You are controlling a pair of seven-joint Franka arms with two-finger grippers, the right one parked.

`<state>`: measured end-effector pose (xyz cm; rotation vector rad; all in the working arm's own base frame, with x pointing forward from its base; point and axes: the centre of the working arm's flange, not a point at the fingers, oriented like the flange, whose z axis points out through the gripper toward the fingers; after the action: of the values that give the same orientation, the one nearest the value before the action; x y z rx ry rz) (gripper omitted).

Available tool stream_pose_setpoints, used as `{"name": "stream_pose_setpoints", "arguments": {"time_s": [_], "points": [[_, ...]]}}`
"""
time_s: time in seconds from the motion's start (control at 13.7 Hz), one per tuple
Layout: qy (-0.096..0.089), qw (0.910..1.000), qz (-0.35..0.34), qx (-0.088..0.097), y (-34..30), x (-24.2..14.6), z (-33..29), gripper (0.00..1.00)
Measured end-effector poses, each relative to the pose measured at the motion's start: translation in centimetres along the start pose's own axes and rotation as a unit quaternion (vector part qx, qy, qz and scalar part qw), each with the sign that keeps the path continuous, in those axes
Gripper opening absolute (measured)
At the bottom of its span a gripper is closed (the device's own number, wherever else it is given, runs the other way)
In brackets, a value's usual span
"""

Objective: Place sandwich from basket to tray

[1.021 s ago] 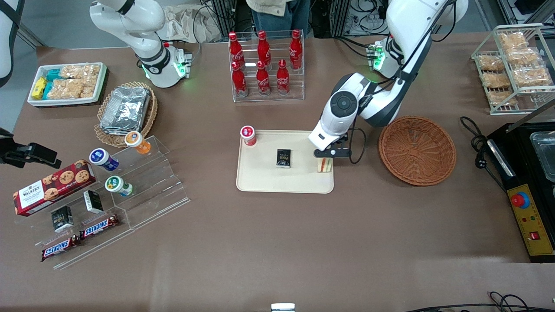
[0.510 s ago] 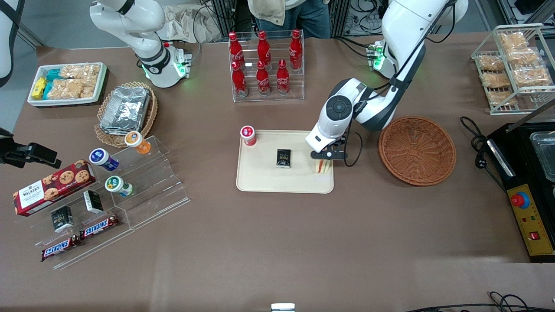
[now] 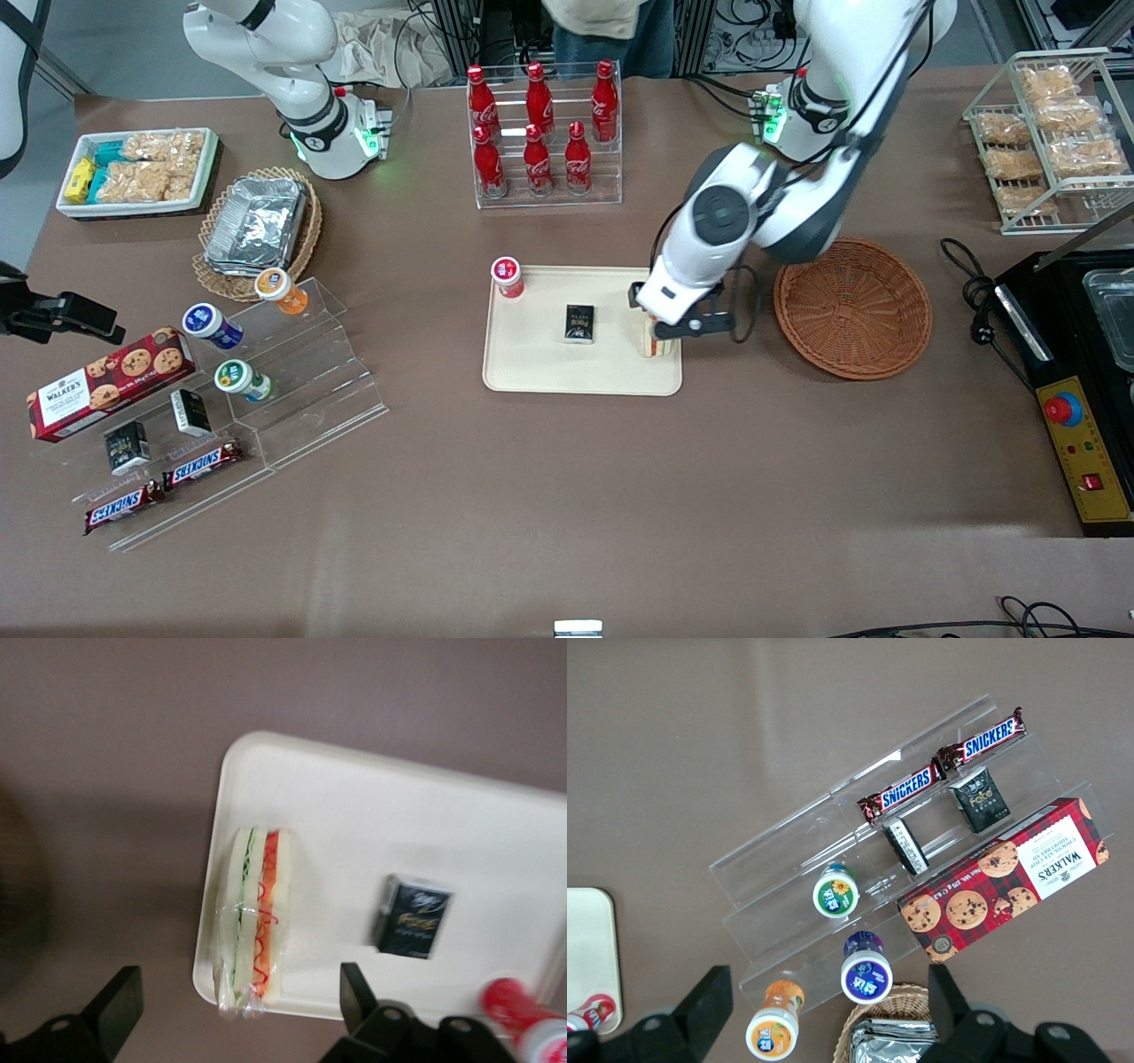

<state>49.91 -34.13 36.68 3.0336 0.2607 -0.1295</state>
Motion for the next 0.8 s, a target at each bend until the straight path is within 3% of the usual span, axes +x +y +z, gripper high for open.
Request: {"name": "stream_pose_setpoints", "arguments": {"time_s": [0.15, 0.51, 0.8], "points": [[0.017, 0.9996, -0.020, -0.009, -2.6, 0.8, -6.7, 1.00], [-0.003, 0.9990, -0.039, -0.021, -11.6, 3.2, -22.0, 1.00], [0.025, 0.9980, -0.051, -0.029, -20.6, 4.1, -28.0, 1.00]]}}
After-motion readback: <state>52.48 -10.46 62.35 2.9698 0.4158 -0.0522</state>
